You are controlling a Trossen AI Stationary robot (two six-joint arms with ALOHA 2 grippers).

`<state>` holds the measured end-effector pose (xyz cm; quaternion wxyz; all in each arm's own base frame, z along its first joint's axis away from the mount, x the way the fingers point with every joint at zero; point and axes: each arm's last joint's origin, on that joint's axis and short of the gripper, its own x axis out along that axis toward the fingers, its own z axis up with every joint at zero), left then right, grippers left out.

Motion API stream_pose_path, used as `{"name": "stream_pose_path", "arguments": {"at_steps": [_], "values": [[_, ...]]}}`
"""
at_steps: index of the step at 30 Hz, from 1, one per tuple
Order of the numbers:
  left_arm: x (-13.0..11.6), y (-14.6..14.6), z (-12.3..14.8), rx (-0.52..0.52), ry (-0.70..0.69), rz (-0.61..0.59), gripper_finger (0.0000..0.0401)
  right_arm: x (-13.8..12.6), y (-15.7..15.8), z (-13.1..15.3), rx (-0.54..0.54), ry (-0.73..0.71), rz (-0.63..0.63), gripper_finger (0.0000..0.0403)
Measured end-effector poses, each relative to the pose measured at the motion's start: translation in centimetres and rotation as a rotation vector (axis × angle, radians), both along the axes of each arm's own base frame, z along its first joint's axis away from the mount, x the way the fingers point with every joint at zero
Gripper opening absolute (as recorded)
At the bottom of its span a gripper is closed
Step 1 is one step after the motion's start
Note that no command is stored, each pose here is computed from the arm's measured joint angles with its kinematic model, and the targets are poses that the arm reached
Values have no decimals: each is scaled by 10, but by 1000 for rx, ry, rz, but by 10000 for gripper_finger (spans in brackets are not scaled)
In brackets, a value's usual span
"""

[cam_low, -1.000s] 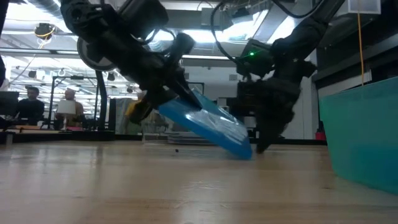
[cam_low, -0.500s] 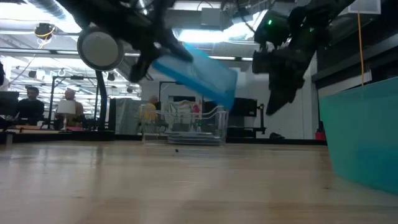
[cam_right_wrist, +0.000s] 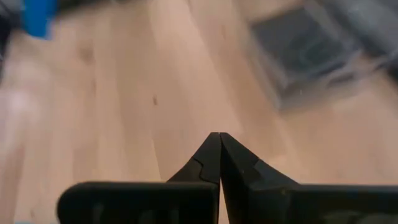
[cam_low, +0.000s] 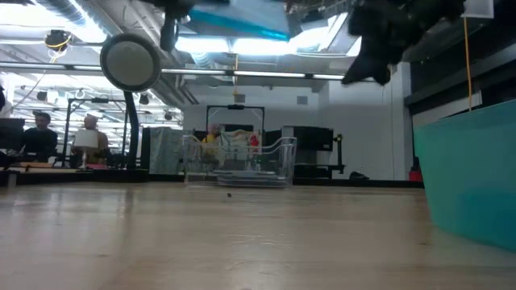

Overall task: Pick & place jewel cases by type
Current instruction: Put the blue cd case into the green bin

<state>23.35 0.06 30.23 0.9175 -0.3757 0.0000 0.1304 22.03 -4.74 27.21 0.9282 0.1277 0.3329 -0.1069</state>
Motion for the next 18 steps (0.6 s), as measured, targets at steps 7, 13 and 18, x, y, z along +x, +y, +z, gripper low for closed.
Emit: {"name": "stream_pose_path", "arguments": {"at_steps": [7,13,18], "values": [[-21,1,20,130,-66,-10,18,-41,9,52,-81,-316,-15,5],[-32,1,30,225,-92,-14,19,-71,15,77,-160,-493,4,5],[-36,0,50,322,-108,-56,19,-78,17,81,-169,-521,4,5]]}}
